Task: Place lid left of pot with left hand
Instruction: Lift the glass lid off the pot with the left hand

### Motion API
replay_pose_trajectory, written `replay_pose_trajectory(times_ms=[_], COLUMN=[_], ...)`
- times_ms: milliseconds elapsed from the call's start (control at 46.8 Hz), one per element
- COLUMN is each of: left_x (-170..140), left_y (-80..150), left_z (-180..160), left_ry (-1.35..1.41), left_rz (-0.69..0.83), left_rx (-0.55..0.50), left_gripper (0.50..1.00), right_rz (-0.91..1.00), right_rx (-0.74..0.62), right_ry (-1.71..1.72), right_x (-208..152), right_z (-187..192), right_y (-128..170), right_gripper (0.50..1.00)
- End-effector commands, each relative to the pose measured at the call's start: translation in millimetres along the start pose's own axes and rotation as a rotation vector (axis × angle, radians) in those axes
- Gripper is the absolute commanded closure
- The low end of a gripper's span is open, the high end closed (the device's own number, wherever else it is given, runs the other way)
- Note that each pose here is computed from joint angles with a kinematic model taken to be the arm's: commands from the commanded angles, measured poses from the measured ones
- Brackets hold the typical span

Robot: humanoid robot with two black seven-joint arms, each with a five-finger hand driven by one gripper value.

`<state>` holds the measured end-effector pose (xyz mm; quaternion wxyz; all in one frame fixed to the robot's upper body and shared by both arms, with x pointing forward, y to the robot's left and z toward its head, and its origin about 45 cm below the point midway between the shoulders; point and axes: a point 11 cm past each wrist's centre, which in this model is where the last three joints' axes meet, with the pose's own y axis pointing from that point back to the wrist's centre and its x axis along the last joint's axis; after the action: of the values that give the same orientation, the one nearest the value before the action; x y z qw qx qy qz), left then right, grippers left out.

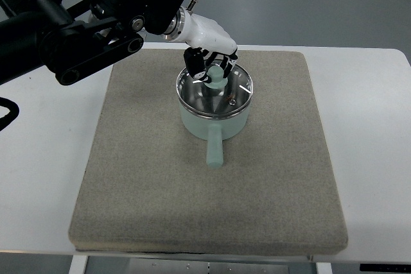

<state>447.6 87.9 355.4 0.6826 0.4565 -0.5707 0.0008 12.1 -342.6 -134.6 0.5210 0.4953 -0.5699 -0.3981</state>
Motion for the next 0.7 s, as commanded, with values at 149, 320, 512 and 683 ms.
replay_pose_trajectory(times_ms=[149,320,512,683], left_x=[4,7,18,23], left_y=[4,6,20,41], left_z=[-2,-2,-12,-29], left_ry=[-0.005,-0.011,-0.014,-0.001], left_rz=[0.007,0.014,0.045,0.078], left_rx=[0.008,0.009,0.033,0.072], left_gripper=[1.0,1.0,1.0,1.0], right_rz=[0.0,0.0,0.0,0.0], right_rx=[0.0,0.0,0.0,0.0], right_ry=[0.0,0.0,0.0,0.0], right_x=[0,0,0,0], right_z=[0,0,0,0], right_y=[0,0,0,0], right_gripper=[0.579,0.579,0.579,0.579])
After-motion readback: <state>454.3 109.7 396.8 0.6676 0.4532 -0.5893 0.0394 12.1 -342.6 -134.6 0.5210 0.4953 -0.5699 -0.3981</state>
